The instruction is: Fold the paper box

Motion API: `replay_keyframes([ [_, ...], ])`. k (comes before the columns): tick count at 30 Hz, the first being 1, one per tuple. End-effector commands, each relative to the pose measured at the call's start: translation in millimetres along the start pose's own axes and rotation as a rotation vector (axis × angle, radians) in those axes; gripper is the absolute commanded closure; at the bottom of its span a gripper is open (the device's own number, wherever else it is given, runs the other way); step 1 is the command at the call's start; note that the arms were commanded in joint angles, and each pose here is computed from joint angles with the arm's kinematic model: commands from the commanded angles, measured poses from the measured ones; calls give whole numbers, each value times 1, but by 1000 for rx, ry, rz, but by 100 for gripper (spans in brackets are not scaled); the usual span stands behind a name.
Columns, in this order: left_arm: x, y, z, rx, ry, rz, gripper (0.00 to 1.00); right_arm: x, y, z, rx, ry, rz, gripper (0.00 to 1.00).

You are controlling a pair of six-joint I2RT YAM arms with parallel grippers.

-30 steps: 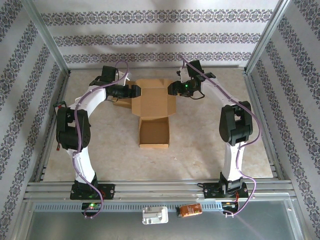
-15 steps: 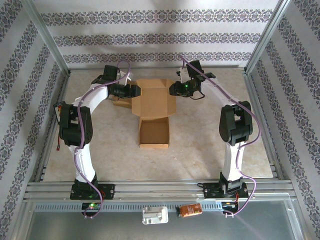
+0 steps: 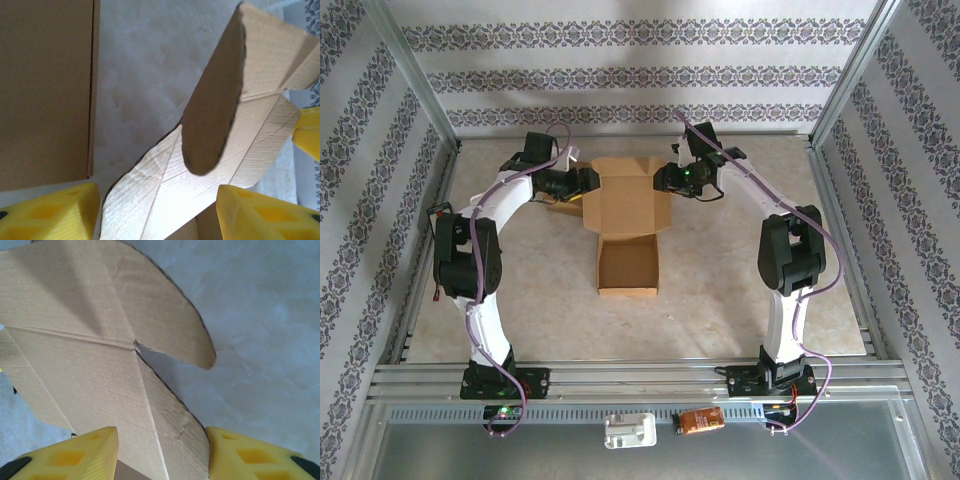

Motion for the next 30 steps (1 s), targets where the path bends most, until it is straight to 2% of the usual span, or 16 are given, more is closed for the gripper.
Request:
replay_keyframes([
  [1,-23,6,-14,-69,-1,-17,35,11,-4,-11,-48,-5,74,52],
  [8,-36,-7,-15,-142,57,-41,34,15,-22,-9,-72,-44,151,51],
  [17,-44,-27,-12,-182,46,-55,32,26,-50,-10,-106,-61,62,51],
  [19,-46,-24,-14,-213,35,-52,32,32,-47,-13,-133,-37,33,57],
  [22,-49,-18,-15,-233,30,-1,31,38,-36,-18,-176,-41,-47,74],
  [27,-49,-19,-15,-216,45,104,33,36,-26,-21,-205,-60,-172,84],
  [30,-52,-19,-13,-208,20,161,43,37,-22,-22,-231,-73,-248,90],
])
Point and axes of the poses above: each hand's point on the last joint's axis, 136 mm out from that joint toward the fingers, its own z axis out along the fingers, its own x axis along the line the jaws close on, y = z × x, the point moved 3 cm from there along -z, back along the fingers, and after that the axes turned 9 degrees about z, right-handed, at the moved point
